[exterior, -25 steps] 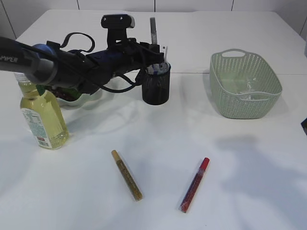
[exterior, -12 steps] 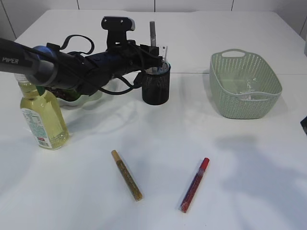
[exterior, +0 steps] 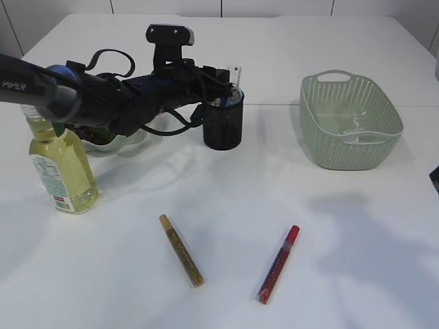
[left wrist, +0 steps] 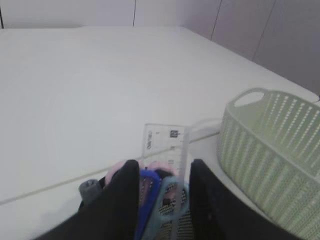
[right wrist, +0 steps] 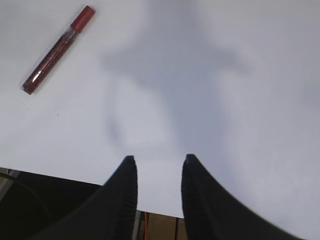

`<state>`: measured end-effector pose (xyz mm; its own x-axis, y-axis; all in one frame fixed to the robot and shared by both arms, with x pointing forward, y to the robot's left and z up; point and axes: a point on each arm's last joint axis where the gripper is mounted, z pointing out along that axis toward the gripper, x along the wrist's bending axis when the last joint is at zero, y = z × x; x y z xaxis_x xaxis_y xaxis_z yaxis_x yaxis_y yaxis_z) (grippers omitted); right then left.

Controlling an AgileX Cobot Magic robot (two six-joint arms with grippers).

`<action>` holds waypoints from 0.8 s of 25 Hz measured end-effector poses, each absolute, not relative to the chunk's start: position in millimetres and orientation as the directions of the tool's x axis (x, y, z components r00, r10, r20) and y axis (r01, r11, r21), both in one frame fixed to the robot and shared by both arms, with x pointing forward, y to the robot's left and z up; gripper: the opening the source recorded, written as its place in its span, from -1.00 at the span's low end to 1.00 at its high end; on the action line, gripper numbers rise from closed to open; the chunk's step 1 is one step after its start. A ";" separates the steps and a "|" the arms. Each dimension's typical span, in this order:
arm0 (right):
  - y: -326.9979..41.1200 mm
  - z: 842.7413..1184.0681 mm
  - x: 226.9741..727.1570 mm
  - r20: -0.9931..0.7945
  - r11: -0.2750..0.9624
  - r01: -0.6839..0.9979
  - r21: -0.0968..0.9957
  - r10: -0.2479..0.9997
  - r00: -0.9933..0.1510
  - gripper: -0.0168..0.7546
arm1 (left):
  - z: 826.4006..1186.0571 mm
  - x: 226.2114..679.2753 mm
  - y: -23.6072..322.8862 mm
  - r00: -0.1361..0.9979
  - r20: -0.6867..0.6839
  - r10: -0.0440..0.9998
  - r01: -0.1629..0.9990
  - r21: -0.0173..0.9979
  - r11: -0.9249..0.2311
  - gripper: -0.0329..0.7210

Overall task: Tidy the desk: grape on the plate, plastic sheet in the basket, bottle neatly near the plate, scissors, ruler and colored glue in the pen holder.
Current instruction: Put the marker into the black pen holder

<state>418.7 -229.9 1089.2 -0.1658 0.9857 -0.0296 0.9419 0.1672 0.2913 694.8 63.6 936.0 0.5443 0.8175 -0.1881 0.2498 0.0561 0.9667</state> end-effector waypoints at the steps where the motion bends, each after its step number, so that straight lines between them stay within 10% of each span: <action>1: -229.9 1089.2 418.7 -0.030 0.167 0.942 0.291 0.986 -0.166 -0.30 | 935.7 694.7 64.5 0.535 -0.185 0.824 0.266 0.963 0.044 -0.24; 11: -229.7 1089.4 419.2 -0.028 0.167 0.940 0.297 0.986 -0.166 -0.30 | 1023.2 672.3 91.4 0.363 -0.173 0.916 0.426 0.905 0.002 -0.23; 20: -229.3 1089.5 419.5 -0.025 0.166 0.939 0.302 0.986 -0.167 -0.30 | 1065.1 613.2 114.0 0.207 -0.200 0.958 0.775 0.632 -0.035 -0.29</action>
